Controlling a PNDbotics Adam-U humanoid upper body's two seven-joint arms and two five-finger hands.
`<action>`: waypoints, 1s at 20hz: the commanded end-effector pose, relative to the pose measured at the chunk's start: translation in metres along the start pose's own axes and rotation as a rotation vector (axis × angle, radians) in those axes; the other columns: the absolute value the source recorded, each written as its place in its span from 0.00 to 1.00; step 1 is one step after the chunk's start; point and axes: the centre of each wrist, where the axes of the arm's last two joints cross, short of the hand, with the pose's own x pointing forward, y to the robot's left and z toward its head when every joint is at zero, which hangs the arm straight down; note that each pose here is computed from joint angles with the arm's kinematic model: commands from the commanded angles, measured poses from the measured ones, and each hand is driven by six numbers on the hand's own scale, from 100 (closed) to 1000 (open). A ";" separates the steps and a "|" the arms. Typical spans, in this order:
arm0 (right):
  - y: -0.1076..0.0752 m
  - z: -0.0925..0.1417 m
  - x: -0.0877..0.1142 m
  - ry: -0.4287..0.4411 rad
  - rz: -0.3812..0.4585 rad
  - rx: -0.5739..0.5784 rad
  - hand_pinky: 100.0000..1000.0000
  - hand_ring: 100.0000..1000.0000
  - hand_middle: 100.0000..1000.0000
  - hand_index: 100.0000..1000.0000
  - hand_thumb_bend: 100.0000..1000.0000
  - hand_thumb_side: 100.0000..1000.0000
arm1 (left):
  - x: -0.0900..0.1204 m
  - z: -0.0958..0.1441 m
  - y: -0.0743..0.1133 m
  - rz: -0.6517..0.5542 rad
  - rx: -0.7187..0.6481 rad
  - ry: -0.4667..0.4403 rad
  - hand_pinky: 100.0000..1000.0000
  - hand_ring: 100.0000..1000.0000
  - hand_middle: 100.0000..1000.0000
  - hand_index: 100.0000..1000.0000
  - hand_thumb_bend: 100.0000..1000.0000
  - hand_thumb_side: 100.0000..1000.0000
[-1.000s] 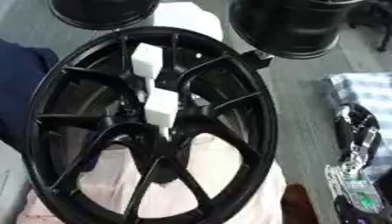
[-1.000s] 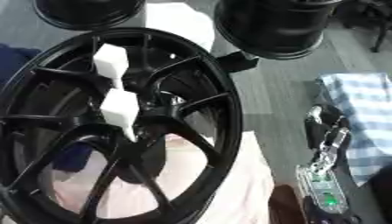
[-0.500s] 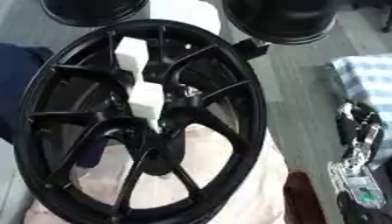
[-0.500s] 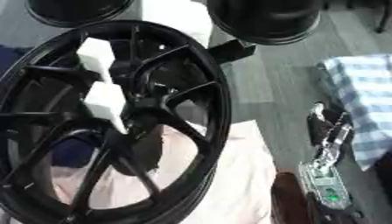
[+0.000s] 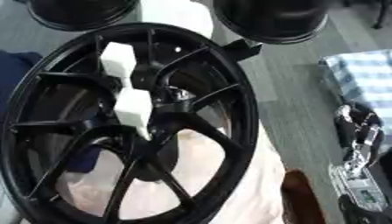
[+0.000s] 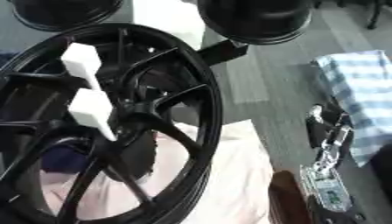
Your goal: Pull the pin out of the wheel hub.
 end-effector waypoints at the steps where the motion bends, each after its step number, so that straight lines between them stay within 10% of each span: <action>1: 0.000 -0.008 0.012 -0.048 -0.003 0.013 0.67 0.67 0.54 0.70 0.03 0.37 | -0.001 -0.011 0.001 -0.100 -0.104 -0.040 0.76 0.70 0.69 0.81 0.22 0.59; 11: -0.004 -0.006 0.008 -0.032 -0.006 -0.015 0.67 0.67 0.54 0.70 0.03 0.37 | 0.033 -0.105 -0.087 -0.211 -0.456 -0.188 0.76 0.70 0.68 0.81 0.21 0.61; 20: -0.003 -0.006 0.009 -0.033 -0.014 -0.022 0.67 0.67 0.54 0.70 0.03 0.37 | 0.022 -0.143 -0.105 -0.270 -0.633 -0.194 0.81 0.77 0.76 0.87 0.29 0.54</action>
